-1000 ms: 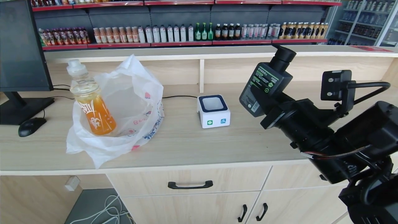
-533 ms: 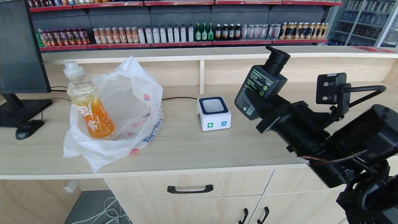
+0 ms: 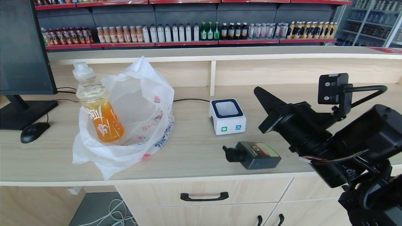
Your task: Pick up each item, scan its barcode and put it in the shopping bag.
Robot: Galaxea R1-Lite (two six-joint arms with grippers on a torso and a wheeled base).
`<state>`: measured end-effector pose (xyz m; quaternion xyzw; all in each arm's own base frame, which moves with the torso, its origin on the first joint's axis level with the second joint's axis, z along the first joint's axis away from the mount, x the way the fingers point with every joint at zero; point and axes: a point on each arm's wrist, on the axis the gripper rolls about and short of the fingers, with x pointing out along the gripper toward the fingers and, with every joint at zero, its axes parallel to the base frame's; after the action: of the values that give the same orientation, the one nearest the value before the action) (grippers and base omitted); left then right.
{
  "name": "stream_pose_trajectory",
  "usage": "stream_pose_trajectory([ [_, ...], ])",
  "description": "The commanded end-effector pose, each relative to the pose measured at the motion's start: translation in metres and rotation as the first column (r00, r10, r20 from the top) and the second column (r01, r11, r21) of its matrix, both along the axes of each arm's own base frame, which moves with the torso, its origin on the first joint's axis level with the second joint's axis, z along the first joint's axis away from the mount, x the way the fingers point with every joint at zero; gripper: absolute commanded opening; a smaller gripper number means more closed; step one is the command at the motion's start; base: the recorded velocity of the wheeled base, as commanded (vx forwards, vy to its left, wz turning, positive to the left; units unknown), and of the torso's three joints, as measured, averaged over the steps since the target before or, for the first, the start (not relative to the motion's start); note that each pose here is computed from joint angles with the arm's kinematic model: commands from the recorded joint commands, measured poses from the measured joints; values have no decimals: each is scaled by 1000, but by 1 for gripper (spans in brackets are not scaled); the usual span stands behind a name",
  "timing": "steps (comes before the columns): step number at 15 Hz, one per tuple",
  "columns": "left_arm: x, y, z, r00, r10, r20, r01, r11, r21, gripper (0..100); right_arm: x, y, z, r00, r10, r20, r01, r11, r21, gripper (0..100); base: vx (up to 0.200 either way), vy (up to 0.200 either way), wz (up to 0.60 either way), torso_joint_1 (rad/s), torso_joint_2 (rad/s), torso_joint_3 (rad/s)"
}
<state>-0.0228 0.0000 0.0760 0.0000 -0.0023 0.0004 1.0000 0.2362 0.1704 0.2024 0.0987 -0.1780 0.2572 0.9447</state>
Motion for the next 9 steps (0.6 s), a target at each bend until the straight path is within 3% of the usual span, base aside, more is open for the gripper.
stream_pose_trajectory([
  [1, 0, 0, 0, 1000, -1, 1, 1, 1000, 0, 100, -1, -1, 2, 1000, -1, 4, 1, 1000, 5, 0, 0, 0, 0, 0, 0, 0],
  [9, 0, 0, 0, 1000, 1, 1, -1, 1000, 2, 100, -6, -6, 8, 1000, -3, 19, 3, 1000, 16, 0, 0, 0, 0, 0, 0, 0],
])
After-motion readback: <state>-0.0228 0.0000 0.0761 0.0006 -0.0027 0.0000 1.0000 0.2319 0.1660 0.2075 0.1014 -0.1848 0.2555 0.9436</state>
